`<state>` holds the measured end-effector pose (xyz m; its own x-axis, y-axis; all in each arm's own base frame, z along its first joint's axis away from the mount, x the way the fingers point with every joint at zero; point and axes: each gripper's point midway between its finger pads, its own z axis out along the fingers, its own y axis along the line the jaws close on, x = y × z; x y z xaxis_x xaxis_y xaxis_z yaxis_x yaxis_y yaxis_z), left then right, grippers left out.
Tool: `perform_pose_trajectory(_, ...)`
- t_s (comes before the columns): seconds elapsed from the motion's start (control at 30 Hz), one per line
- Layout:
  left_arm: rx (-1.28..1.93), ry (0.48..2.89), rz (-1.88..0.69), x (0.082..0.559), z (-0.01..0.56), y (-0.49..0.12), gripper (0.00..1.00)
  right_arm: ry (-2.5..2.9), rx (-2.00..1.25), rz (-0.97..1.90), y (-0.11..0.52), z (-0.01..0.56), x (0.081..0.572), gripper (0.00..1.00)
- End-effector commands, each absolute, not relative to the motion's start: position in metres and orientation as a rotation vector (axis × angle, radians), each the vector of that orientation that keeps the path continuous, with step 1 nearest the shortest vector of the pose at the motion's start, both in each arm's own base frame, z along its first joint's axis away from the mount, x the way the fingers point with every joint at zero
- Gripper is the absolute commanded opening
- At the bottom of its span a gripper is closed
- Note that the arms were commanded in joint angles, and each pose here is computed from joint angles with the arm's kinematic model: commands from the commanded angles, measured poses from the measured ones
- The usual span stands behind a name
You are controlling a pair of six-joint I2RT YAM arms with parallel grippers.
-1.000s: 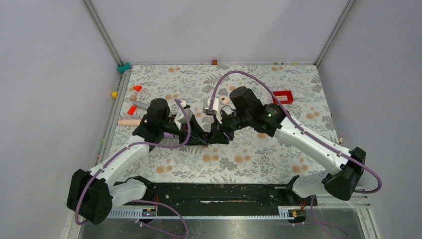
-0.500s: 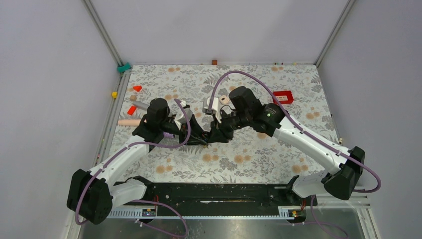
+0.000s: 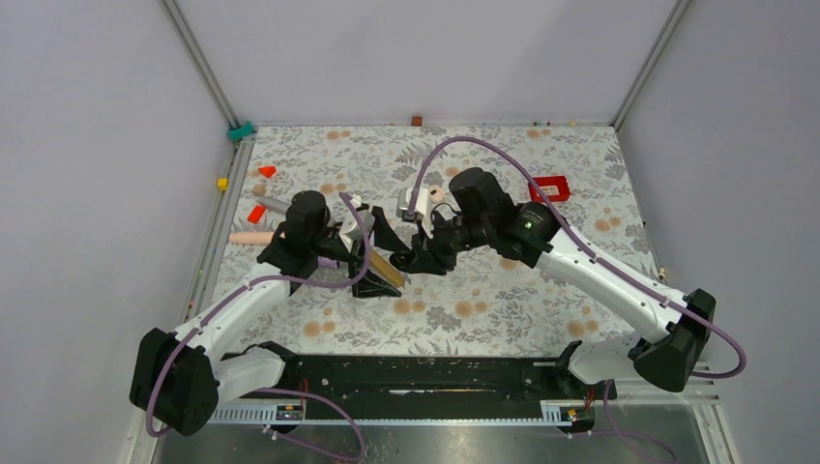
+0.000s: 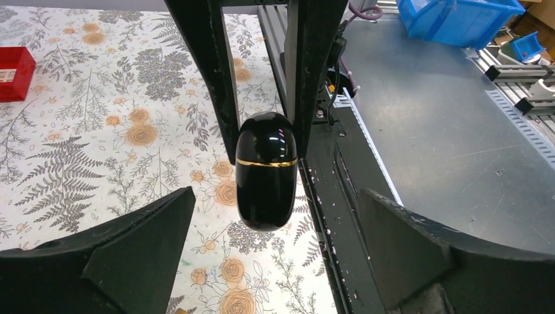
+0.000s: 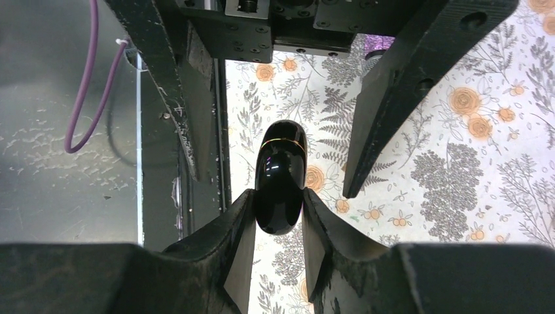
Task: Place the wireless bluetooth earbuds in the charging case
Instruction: Place the charging case at the center of the board.
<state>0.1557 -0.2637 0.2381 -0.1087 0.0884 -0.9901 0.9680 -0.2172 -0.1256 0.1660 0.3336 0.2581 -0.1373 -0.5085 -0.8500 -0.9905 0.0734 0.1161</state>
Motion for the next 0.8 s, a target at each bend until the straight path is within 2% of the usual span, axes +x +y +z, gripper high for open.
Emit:
perform_pose_trajectory(0.0, 1.388, 1.175, -1.346, 0.162, 0.25, -0.264, 0.99, 1.655, -1.482, 0.925, 0.331, 0.279, 0.167, 0.22)
perform_pose_trajectory(0.2, 1.311, 1.243, -1.212, 0.19, 0.26, -0.255, 0.99, 1.658, -1.442, 0.844, 0.324, 0.285, 0.179, 0.21)
perform_pose_trajectory(0.47, 1.251, 1.206, -1.048, 0.203, 0.292, -0.232, 0.98, 1.664, -1.34, 0.675, 0.305, 0.301, 0.206, 0.18)
perform_pose_trajectory(0.77, 1.323, 1.247, -0.711, 0.223, 0.306, -0.195, 0.99, 1.706, -1.185, 0.496, 0.272, 0.313, 0.255, 0.15)
